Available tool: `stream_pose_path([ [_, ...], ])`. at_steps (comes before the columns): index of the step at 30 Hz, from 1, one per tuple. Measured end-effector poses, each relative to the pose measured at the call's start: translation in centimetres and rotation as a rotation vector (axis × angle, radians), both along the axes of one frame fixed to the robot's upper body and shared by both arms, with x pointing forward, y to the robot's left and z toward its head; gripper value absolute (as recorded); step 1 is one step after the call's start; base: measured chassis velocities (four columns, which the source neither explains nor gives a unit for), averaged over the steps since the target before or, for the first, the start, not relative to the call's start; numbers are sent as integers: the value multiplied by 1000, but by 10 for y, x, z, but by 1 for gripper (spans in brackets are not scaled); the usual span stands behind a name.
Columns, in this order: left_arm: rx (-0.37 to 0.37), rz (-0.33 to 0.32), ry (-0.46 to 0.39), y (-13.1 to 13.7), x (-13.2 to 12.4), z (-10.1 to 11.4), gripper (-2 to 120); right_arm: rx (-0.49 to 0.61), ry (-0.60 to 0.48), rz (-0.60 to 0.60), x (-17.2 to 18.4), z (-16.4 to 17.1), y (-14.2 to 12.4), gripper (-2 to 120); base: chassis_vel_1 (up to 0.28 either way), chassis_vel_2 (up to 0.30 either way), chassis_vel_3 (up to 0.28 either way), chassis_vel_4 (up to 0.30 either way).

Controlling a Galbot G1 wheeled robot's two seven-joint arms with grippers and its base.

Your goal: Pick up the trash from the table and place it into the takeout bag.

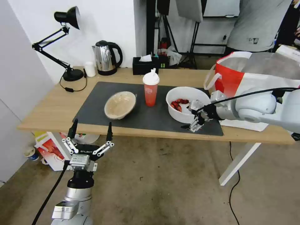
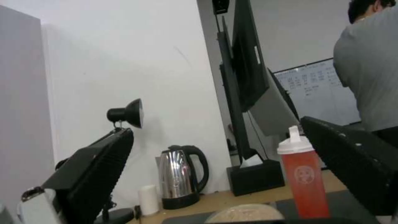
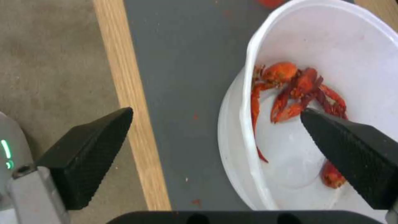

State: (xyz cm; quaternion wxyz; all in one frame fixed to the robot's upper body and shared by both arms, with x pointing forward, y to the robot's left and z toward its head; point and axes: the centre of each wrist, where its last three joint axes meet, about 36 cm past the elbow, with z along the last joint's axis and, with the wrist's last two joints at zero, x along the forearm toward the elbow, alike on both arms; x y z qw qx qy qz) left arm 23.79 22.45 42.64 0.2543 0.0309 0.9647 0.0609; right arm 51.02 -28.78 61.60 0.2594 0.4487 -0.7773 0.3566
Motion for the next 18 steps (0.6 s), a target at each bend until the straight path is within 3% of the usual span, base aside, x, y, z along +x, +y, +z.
stream_pose_path([
  [7, -1, 1, -4, 0, 1, 0, 100, 3, 9, 4, 2, -5, 3, 100, 0, 0, 0, 0],
  [13, 0, 3, -1, 0, 1, -2, 100, -4, 27, 1, 3, -13, 4, 92, 0, 0, 0, 0],
  [18, 2, 7, 0, 2, 1, -3, 100, -2, 49, -6, 4, -25, 3, 93, 0, 0, 0, 0],
])
